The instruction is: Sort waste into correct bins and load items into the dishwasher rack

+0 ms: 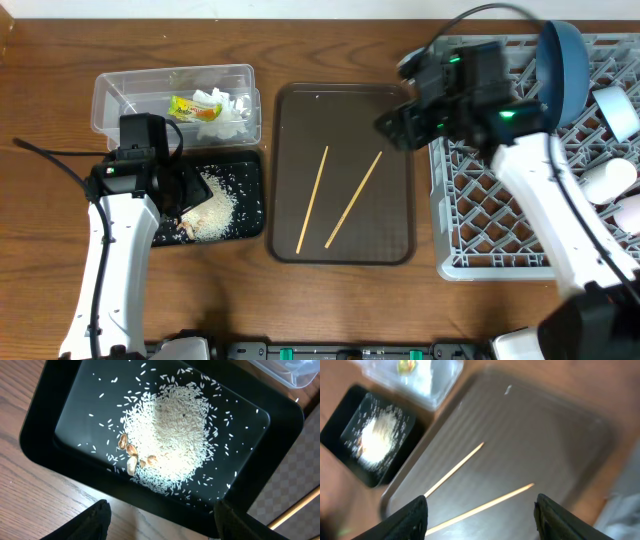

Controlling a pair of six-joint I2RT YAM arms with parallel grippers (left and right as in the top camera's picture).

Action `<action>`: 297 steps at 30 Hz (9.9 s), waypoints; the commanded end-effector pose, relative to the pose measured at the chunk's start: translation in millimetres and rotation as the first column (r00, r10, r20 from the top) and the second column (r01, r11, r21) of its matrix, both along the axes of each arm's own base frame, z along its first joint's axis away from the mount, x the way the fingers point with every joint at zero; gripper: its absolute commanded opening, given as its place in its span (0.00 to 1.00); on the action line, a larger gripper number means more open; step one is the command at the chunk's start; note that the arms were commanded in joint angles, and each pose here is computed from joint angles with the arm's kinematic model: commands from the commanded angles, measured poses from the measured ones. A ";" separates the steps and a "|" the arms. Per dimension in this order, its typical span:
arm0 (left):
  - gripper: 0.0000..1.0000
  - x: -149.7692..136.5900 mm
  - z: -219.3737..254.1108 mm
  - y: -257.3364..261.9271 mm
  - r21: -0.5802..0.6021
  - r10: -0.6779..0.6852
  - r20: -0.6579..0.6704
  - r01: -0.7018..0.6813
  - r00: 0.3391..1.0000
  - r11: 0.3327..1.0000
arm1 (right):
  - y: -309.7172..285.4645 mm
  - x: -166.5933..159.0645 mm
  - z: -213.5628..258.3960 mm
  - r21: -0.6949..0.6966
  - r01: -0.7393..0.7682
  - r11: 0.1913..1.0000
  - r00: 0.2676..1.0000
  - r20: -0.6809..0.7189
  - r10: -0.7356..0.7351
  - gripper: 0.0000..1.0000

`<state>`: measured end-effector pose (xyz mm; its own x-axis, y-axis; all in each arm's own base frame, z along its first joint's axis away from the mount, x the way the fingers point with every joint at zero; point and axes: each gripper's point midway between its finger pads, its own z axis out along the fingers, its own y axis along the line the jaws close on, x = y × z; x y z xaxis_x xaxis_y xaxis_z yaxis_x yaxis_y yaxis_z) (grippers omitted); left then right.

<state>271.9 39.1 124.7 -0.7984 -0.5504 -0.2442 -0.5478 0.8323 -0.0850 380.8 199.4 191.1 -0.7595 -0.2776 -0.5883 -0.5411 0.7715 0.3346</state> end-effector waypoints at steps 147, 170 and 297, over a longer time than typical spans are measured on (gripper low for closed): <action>0.70 -3.7 -0.2 1.3 0.002 0.017 0.000 -0.017 1.000 1.000 | 116.7 -66.6 -175.8 -0.385 0.096 0.918 0.938 -0.274 -0.213 0.58; 0.70 -3.8 -0.4 1.2 0.001 0.017 0.000 -0.017 1.000 1.000 | 25.9 -58.4 -196.7 -0.671 0.248 0.698 0.873 -0.158 -0.462 0.27; 0.70 -17.9 -4.9 -110.3 -0.072 -0.556 -0.023 0.553 0.831 0.830 | -144.5 -8.9 -26.1 -0.265 0.430 0.863 0.853 -0.193 -0.484 0.99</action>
